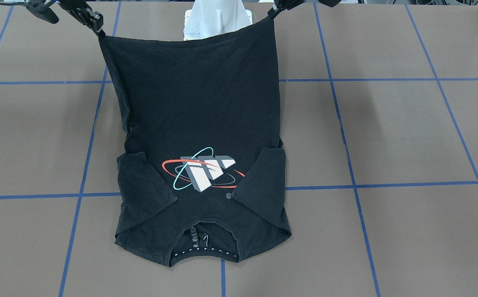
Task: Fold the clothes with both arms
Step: 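Lift the hem with both grippers and fold it toward the collar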
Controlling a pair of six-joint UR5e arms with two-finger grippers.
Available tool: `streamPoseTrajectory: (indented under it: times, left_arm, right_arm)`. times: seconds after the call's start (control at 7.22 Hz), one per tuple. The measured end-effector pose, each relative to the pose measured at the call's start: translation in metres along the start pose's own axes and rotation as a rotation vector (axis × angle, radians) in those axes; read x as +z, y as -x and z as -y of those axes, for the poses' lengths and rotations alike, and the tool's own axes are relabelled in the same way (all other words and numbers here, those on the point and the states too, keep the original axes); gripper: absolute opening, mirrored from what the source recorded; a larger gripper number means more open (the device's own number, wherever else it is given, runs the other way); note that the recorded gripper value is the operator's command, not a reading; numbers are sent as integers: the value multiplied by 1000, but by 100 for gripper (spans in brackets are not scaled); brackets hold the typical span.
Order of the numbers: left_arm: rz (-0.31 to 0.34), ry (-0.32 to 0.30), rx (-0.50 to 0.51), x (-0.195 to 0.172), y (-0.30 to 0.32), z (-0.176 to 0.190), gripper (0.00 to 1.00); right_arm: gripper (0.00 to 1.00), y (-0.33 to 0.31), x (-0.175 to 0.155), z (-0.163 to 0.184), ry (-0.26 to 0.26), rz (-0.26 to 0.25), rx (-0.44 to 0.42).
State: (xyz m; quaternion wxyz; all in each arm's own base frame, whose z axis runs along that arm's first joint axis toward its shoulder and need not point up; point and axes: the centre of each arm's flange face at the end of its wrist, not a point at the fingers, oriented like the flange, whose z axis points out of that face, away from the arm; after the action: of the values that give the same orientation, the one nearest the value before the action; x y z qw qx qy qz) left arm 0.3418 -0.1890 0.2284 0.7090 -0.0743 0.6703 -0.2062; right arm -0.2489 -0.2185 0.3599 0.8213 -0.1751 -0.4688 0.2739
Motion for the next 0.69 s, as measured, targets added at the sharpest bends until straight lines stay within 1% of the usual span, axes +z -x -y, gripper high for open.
streamPoseTrajectory:
  times: [0.14,0.28,0.42,0.55,0.69]
  left_arm:
    - [-10,-57,63,4,-10,32,0]
    - [1,-108,109,12,-16,69,0]
    - [17,-150,144,15,-18,103,0]
    - [32,-191,175,15,-20,132,0]
    - [39,-232,188,21,-25,158,0]
  right_arm:
    - [0,17,-9,33,14,42,40]
    - [0,37,-17,67,22,87,82]
    - [0,58,-24,97,21,116,123]
    - [0,86,-30,116,7,115,165]
    - [0,115,-34,127,-17,92,188]
